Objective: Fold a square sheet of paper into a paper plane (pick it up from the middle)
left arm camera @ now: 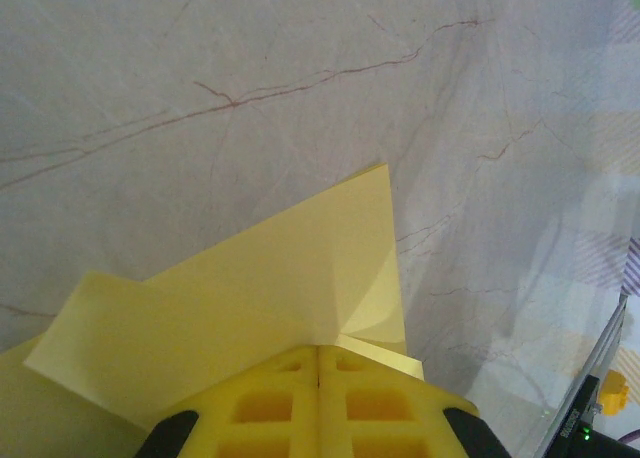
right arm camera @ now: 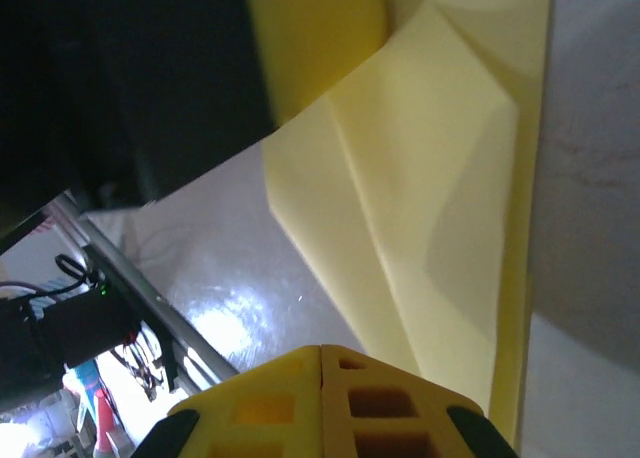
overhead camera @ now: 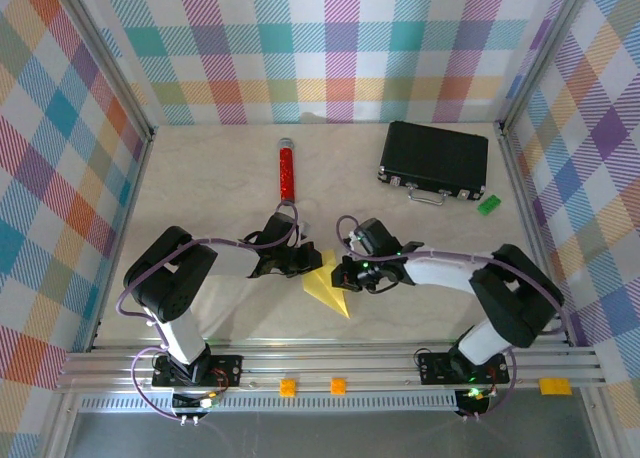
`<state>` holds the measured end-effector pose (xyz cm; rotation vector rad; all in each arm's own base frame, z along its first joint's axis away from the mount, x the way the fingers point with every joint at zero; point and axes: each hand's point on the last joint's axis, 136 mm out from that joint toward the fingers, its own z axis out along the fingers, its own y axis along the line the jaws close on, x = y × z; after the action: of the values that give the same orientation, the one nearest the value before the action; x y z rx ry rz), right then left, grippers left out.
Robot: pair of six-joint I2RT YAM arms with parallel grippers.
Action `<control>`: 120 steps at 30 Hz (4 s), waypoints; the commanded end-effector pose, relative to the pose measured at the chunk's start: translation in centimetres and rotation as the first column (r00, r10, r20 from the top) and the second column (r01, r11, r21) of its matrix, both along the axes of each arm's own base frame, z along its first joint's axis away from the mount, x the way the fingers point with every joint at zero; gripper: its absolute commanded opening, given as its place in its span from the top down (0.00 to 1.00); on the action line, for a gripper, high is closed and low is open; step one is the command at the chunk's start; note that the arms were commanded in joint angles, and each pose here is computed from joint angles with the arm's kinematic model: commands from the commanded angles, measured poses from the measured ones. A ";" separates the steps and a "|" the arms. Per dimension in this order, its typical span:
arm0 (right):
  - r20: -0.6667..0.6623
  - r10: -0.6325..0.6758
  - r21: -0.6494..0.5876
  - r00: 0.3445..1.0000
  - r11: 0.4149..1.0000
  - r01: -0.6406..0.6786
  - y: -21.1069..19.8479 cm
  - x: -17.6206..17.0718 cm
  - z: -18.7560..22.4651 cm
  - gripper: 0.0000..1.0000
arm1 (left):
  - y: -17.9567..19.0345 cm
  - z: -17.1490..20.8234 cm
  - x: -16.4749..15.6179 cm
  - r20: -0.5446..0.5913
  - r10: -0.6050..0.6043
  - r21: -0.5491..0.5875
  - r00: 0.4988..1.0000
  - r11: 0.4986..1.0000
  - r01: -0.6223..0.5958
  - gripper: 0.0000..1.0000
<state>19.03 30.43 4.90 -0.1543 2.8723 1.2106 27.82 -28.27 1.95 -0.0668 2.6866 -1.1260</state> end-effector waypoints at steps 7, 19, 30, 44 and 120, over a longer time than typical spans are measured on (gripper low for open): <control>-0.130 -0.022 -0.157 0.991 0.988 0.001 -3.0 -2.8 -5.5 0.98 | 0.7 0.1 0.4 -0.018 0.003 0.070 1.000 0.998 -0.002 1.00; -0.138 -0.054 -0.171 0.989 0.985 0.030 -3.4 -2.9 -6.4 0.99 | -0.6 6.3 -1.0 0.059 -0.065 0.023 0.996 0.998 0.063 0.98; -0.143 -0.059 -0.180 0.988 0.983 0.032 -3.5 -3.0 -6.7 0.99 | -1.9 2.2 -5.3 -0.045 -0.074 0.020 0.996 0.997 0.075 1.00; -0.152 -0.062 -0.194 0.986 0.980 0.031 -3.9 -3.2 -7.1 0.99 | -1.3 -1.0 -6.2 -0.101 -0.080 0.118 0.992 0.989 0.092 1.00; -0.047 -0.014 0.045 0.999 0.999 0.016 -1.1 -4.8 1.2 0.95 | 0.3 -1.3 -1.6 -0.055 -0.039 0.113 0.998 0.993 0.045 0.97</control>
<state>13.35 27.72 5.04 -0.0625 2.9259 1.2358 27.03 -28.50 2.05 -0.0204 2.7566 -1.0354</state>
